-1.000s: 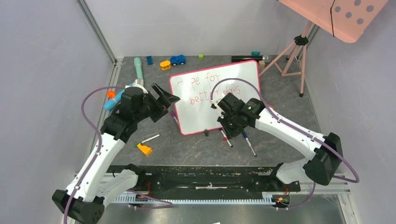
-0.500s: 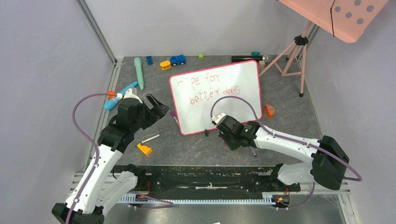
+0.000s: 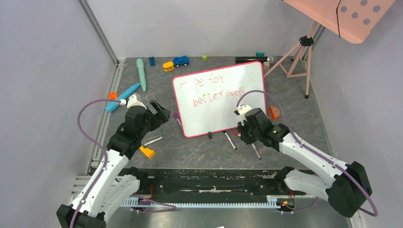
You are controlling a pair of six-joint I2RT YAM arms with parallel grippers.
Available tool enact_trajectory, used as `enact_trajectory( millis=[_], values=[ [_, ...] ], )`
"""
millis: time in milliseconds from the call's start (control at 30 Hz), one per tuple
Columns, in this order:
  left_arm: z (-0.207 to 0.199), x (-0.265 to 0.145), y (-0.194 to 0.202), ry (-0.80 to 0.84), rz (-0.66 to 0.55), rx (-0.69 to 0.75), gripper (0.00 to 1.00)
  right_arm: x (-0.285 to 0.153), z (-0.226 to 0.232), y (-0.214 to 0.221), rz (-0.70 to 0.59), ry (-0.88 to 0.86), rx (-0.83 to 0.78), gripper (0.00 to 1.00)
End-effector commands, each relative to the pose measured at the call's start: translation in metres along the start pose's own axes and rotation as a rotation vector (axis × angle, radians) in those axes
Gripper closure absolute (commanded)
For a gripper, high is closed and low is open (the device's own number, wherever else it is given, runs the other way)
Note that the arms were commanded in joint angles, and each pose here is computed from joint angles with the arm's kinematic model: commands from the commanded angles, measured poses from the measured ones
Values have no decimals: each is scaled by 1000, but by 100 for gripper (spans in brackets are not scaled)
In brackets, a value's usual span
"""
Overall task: Write a sentence on the whiteboard
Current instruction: Put down the whiteboard marker at the center of the board, then reset both arms
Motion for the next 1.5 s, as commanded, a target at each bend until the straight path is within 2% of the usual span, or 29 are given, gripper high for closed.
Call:
enact_trajectory(
  millis=[0, 133, 233, 333, 433, 533, 600, 800, 1133, 1233, 1300, 1400, 1467],
  values=[
    [6, 14, -12, -38, -127, 79, 0, 14, 1, -5, -55, -79, -14, 100],
    [12, 25, -8, -77, -111, 115, 0, 24, 1, -5, -97, -88, 7, 98],
    [15, 29, -6, -88, -102, 136, 0, 31, 1, 2, -108, -91, 18, 83],
    [21, 30, -4, -100, -114, 180, 0, 34, -5, 9, -90, -37, 31, 59],
    [26, 31, -2, -103, -133, 209, 0, 34, -15, 12, -68, 11, 59, 54],
    [31, 37, 2, -118, -128, 219, 0, 29, -28, 10, -69, 94, 86, 37],
    [33, 42, 4, -127, -117, 226, 0, 21, -33, 4, -113, 119, 87, 30],
    [40, 52, 5, -126, -162, 290, 0, -6, -50, -7, -280, 235, 127, 26],
    [81, 62, 4, -250, -243, 356, 0, -23, -112, 16, -350, 658, 383, 27],
    [91, 65, -8, -266, -292, 330, 0, -31, -128, 26, -373, 791, 446, 27],
    [92, 68, -13, -264, -322, 365, 0, -33, -137, 33, -388, 874, 464, 28],
    [92, 77, -18, -263, -340, 454, 0, -28, -148, 44, -471, 965, 500, 27],
    [98, 83, -17, -274, -369, 480, 0, -16, -150, 54, -551, 972, 473, 24]
  ],
)
Point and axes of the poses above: each gripper's point midway between its finger pads, its own x axis out along the fingers, its own z axis along the line the jaws close on, y = z × x, the point moved 8 cm from there along -x, back along the fingers, and after that the axes turned 2 degrees about -x, right-handed, at the moved point
